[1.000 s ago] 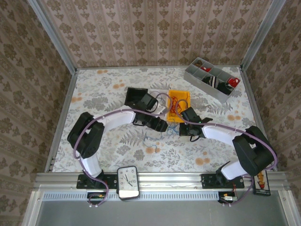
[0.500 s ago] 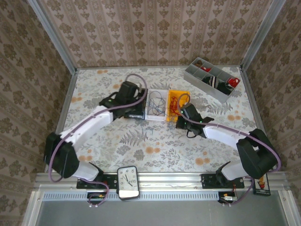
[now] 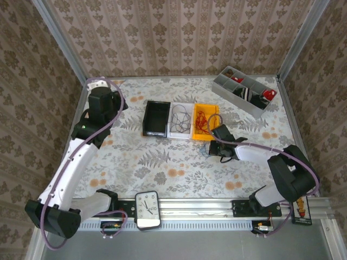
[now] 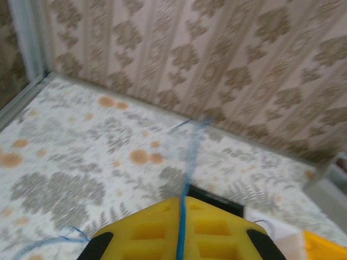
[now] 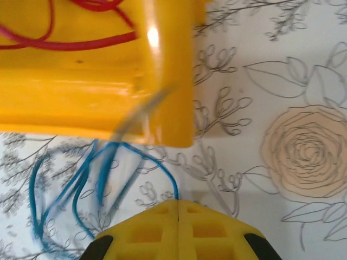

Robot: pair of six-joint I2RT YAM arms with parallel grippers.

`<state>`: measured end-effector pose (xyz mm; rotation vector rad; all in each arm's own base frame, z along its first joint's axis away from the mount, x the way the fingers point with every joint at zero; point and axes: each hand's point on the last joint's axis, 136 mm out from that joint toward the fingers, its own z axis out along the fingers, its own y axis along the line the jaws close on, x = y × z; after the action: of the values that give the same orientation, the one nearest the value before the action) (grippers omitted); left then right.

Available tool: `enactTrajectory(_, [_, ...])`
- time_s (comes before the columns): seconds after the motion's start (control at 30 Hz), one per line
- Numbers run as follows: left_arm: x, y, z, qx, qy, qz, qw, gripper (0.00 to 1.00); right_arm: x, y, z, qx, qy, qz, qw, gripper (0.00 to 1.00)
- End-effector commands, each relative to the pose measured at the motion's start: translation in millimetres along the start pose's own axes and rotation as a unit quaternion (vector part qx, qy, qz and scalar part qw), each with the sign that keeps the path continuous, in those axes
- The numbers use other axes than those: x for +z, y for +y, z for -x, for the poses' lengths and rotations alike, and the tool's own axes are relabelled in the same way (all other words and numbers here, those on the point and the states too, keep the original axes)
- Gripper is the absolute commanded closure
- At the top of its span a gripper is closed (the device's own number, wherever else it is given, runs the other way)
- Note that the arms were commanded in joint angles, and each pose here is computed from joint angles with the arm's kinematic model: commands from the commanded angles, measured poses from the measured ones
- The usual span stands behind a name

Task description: Untangle the cables

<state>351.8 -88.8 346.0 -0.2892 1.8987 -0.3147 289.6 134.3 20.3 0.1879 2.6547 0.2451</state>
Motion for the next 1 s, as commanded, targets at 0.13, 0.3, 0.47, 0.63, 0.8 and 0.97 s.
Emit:
enactTrajectory(0.13, [-2.7,-60.4,-5.0,0.02,-0.007,-0.148,0.989,1.0,-3.2,-6.8,-23.3,-0.037,0.039,-0.002,0.999,1.0])
enactTrajectory(0.3, [-5.5,-79.7,3.2,0.05,-0.007,-0.17,0.984,1.0,-0.1,-6.7,-25.6,-0.039,0.047,-0.003,0.998,1.0])
enactTrajectory(0.47, [-4.8,-94.6,-4.6,0.06,0.002,-0.185,0.981,1.0,-0.9,-6.3,-24.8,-0.038,0.045,-0.002,0.998,1.0])
enactTrajectory(0.63, [4.1,-102.1,-14.9,0.056,0.006,-0.195,0.979,1.0,-0.4,-6.2,-24.6,-0.039,0.046,-0.003,0.998,1.0])
enactTrajectory(0.8, [21.4,-105.2,-25.8,0.066,0.016,-0.192,0.979,1.0,0.8,-5.6,-24.8,-0.041,0.049,-0.003,0.998,1.0])
enactTrajectory(0.97, [35.3,-107.1,-34.7,0.077,0.028,-0.186,0.979,1.0,-0.7,-4.6,-24.2,-0.042,0.048,0.0,0.998,1.0])
